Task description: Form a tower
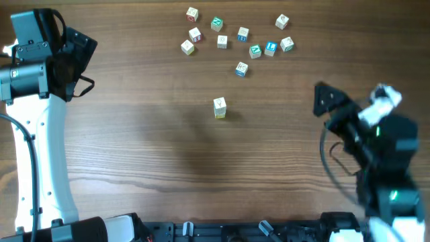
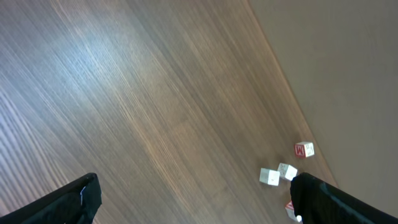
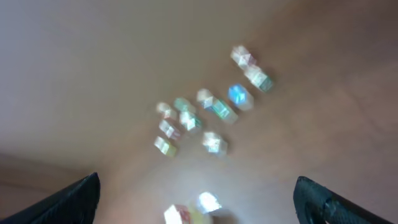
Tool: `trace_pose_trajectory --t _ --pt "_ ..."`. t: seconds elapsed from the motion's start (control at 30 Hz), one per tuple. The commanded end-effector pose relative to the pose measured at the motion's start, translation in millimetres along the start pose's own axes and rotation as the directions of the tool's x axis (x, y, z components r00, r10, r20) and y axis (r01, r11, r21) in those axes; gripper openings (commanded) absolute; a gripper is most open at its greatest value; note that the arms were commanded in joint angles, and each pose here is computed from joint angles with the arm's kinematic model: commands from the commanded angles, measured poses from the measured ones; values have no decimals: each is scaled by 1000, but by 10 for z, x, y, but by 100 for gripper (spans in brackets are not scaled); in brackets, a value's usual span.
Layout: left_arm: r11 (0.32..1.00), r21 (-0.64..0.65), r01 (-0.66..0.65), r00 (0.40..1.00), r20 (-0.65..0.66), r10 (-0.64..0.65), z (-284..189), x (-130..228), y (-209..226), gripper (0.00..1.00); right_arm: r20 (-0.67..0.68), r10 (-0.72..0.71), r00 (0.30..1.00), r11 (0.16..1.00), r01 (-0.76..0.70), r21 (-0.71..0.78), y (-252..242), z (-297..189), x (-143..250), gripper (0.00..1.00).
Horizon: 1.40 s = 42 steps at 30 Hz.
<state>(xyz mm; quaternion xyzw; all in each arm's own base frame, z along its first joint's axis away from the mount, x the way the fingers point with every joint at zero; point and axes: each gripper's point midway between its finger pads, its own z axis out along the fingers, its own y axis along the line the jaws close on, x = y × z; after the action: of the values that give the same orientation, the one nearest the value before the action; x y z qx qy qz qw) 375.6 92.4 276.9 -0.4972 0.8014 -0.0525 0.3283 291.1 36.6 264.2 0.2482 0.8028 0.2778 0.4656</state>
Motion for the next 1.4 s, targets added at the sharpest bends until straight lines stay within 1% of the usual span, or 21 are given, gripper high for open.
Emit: trace_pose_trajectory --t 0.0,0.13,0.23,0.3,0.43,0.6,0.67,0.77,0.83,0.9,1.07,1.23,1.37 --pt "1000 -3 11 1000 11 -11 -73 -31 34 100 -131 -129 983 989 137 54 201 196 -202 100" --pt "1000 -19 8 1000 -3 -8 -74 2 71 100 -275 -122 954 977 164 134 331 403 -402 99" --pt "999 -34 5 1000 -15 -6 -75 33 110 100 -327 -109 939 974 166 152 412 505 -494 100" --pt "999 -50 2 1000 -28 -3 -77 64 149 100 -332 -164 929 974 206 96 518 565 -541 100" --pt "994 -107 -12 997 -76 4 -94 182 291 100 -310 -200 929 969 235 79 608 620 -669 100" --pt "994 -109 -12 997 -77 4 -94 184 295 100 -339 -235 911 963 266 46 713 801 -584 100" --pt "994 -108 -12 997 -78 4 -94 185 294 100 -315 -293 903 954 299 -31 1065 945 -602 100" --pt "994 -109 -12 997 -77 4 -94 184 295 100 -302 -318 899 948 309 -78 1314 1052 -631 100" --pt "994 -108 -12 997 -77 4 -95 183 294 100 -310 -294 904 956 278 -95 1398 1116 -636 99" --pt "994 -108 -12 997 -78 4 -94 185 294 100 -322 -287 902 957 261 -123 1454 1187 -622 100" --pt "994 -109 -12 997 -77 4 -94 184 295 100 -389 -274 879 961 240 -135 1378 1385 -460 100" --pt "994 -108 -12 997 -78 4 -94 185 294 100 -470 -252 846 967 237 -92 1153 1644 -245 100" --pt "994 -108 -12 997 -78 4 -94 185 294 100 -508 -308 804 950 283 -129 1181 1798 -1 100"
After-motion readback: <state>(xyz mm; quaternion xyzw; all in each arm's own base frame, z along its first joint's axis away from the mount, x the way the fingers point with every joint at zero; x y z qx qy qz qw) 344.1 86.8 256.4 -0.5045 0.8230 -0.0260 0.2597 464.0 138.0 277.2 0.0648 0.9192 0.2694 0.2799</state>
